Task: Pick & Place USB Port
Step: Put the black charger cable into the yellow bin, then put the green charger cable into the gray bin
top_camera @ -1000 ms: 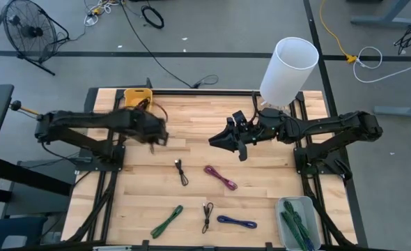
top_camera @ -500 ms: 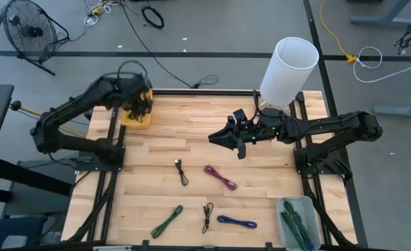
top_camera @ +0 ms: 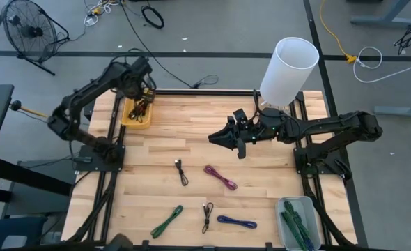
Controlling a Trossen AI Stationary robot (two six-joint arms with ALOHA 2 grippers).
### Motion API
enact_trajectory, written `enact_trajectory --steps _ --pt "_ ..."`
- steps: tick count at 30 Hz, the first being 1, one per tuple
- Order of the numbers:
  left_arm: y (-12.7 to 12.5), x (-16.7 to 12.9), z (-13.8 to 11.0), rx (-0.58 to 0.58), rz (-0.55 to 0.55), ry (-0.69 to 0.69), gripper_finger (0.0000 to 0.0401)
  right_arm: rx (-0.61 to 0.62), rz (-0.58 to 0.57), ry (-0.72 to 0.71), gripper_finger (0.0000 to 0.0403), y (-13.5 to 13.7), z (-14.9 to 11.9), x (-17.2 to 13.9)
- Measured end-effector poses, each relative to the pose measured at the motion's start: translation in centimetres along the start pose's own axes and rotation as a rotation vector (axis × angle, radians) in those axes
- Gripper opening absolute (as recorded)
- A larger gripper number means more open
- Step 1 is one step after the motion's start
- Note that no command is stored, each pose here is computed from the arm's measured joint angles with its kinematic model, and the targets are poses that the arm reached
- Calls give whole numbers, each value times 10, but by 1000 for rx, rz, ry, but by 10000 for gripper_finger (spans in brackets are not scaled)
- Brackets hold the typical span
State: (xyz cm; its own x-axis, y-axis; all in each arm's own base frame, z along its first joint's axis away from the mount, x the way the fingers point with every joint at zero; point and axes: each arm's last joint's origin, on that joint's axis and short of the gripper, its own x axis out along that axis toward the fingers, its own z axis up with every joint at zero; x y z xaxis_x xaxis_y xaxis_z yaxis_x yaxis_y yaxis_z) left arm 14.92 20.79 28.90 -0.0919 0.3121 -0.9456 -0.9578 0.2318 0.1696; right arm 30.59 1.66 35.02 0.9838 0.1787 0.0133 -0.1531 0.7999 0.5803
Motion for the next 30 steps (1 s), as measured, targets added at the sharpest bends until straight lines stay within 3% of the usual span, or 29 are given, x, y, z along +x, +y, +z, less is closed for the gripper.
enact_trajectory --steps 5,15,30 --pt "-9 28 11 -16 -21 35 16 3 0 0 82 0 0 0" --pt "-6 76 -8 -23 9 139 22 26 -10 -6 82 0 0 0" --pt "-9 82 -15 19 -19 150 164 25 -22 -15 82 -1 0 0"
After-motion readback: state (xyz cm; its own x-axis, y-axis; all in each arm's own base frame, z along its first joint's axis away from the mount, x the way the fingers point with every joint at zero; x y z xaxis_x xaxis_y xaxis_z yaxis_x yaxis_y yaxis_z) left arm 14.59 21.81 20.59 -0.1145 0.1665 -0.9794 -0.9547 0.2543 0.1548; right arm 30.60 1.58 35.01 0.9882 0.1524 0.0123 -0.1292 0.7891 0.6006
